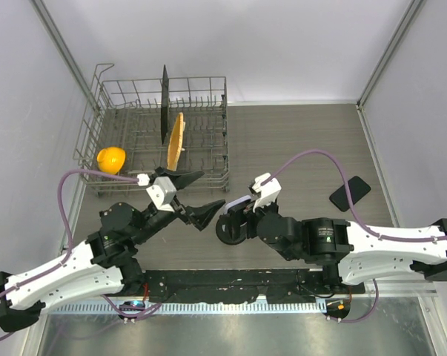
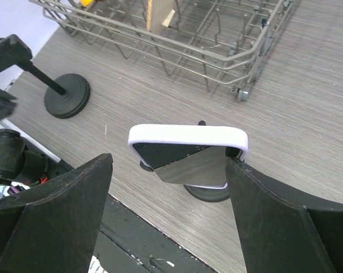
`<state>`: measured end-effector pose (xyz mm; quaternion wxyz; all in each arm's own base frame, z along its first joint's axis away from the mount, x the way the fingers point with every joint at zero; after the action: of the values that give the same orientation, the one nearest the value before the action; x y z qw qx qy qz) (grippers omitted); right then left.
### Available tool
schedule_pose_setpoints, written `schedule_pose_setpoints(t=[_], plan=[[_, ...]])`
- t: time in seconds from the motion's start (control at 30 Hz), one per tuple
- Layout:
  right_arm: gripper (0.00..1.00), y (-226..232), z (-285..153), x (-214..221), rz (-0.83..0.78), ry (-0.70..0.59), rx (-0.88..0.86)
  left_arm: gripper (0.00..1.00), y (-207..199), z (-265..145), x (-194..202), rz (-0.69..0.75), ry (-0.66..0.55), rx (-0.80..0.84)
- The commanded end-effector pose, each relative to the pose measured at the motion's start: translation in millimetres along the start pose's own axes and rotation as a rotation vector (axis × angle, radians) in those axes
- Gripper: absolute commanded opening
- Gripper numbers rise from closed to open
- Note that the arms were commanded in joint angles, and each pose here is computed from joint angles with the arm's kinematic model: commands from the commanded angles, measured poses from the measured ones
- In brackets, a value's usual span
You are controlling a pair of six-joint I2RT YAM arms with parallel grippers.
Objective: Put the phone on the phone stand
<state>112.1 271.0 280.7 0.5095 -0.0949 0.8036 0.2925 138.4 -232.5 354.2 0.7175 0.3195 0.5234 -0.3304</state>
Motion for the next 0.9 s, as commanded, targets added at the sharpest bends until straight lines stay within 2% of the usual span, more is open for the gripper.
schedule_pose_setpoints(t=[0.0, 0.3, 0.63, 0.87], plan=[[0.86, -2, -2, -15, 0.053, -0.033, 0.087, 1.0, 7, 5, -8, 0.025, -0.002, -0.036], [0.86, -6, -9, -17, 0.023, 0.023, 0.161, 1.0, 3, 8, -2, 0.024, 0.021, -0.022], [0.89, 9, 3, -18, -0.008, -0.027, 0.082, 1.0, 1, 6, -7, 0.013, 0.003, -0.004], [0.91, 4, 12, -18, -0.056, -0.068, 0.147, 1.0, 4, 2, -12, 0.029, -0.012, -0.016]])
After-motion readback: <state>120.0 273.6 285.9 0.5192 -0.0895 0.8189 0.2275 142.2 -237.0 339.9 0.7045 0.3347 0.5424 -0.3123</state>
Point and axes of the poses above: each gripper's point midway between its finger pads, its own z axis out along the fingers, its own y axis along the line the jaws close on, x = y × z, the point moved 3 cm from there along -z, back along the fingers, and after that the axes turned 9 degrees about z, right-handed, at the moved point
